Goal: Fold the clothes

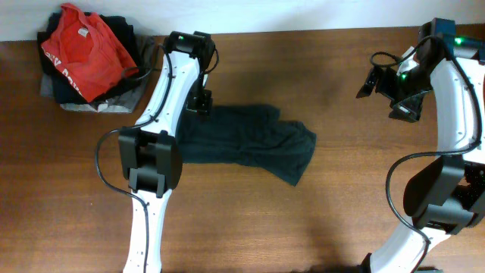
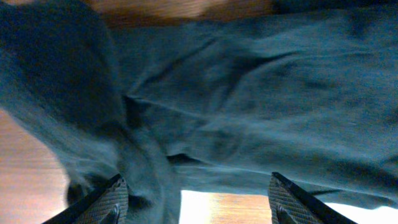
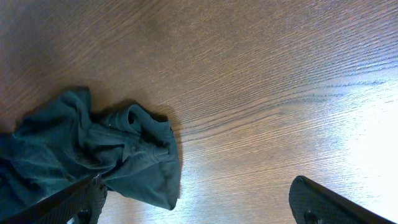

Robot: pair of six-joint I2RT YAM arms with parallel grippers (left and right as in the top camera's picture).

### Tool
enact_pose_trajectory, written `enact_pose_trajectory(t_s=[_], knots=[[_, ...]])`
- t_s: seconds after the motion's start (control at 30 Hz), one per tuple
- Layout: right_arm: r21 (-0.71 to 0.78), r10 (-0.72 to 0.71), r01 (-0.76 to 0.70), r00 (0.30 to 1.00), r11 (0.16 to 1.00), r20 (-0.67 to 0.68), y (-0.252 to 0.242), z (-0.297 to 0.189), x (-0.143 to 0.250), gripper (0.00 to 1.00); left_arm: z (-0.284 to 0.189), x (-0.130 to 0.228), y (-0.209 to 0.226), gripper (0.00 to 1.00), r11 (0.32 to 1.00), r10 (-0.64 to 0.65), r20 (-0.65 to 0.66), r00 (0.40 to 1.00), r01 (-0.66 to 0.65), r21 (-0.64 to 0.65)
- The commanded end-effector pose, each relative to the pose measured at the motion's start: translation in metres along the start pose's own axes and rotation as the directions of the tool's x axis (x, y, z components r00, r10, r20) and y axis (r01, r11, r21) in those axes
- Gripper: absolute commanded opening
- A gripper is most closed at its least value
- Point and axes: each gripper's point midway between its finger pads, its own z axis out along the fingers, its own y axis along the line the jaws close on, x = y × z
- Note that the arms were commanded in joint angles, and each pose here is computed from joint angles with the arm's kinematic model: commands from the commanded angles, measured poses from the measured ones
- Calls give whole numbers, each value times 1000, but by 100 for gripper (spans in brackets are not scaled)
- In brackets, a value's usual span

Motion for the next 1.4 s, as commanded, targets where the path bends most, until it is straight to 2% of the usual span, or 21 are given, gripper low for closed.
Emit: enact_pose_trajectory(t_s=[0.0,0.1,0.27,0.43,0.53,0.7,0.83,0.87,0.97,1.07,1.2,1.37], knots=[[1,-7,7,1000,1000,7,3,-1,-1,99,1,1,-30,70,990,13,-12,1000,-11,144],[1,-7,7,1000,1000,7,3,-1,-1,99,-3,-3,-52,64,968,18,5,1000,-19,249],[1,-7,7,1000,1000,7,3,-1,-1,99,-6,-4,-67,56,964,43,24,999,-48,261],[1,-7,7,1000,1000,7,3,-1,-1,99,-14,-7,-56,24,977,38,54,998,-49,206],[1,-7,7,1000,1000,7,3,-1,-1,99,-33,-11,-33,10,989,-2,95,995,-12,149],[1,-7,7,1000,1000,7,3,-1,-1,99,-85,-20,11,8,984,-115,241,964,79,157],[1,-7,7,1000,1000,8,3,-1,-1,99,-96,-19,54,6,969,-212,265,941,166,185],[1,-7,7,1000,1000,7,3,-1,-1,99,-93,-18,59,1,962,-231,253,940,181,205],[1,-7,7,1000,1000,7,3,-1,-1,99,-72,-11,69,1,935,-273,160,949,222,278],[1,-7,7,1000,1000,7,3,-1,-1,99,-38,5,75,1,926,-283,33,959,264,271],[1,-7,7,1000,1000,7,3,-1,-1,99,-1,26,64,1,925,-258,-113,960,279,257],[1,-7,7,1000,1000,7,3,-1,-1,99,35,35,36,1,912,-219,-199,955,273,307]])
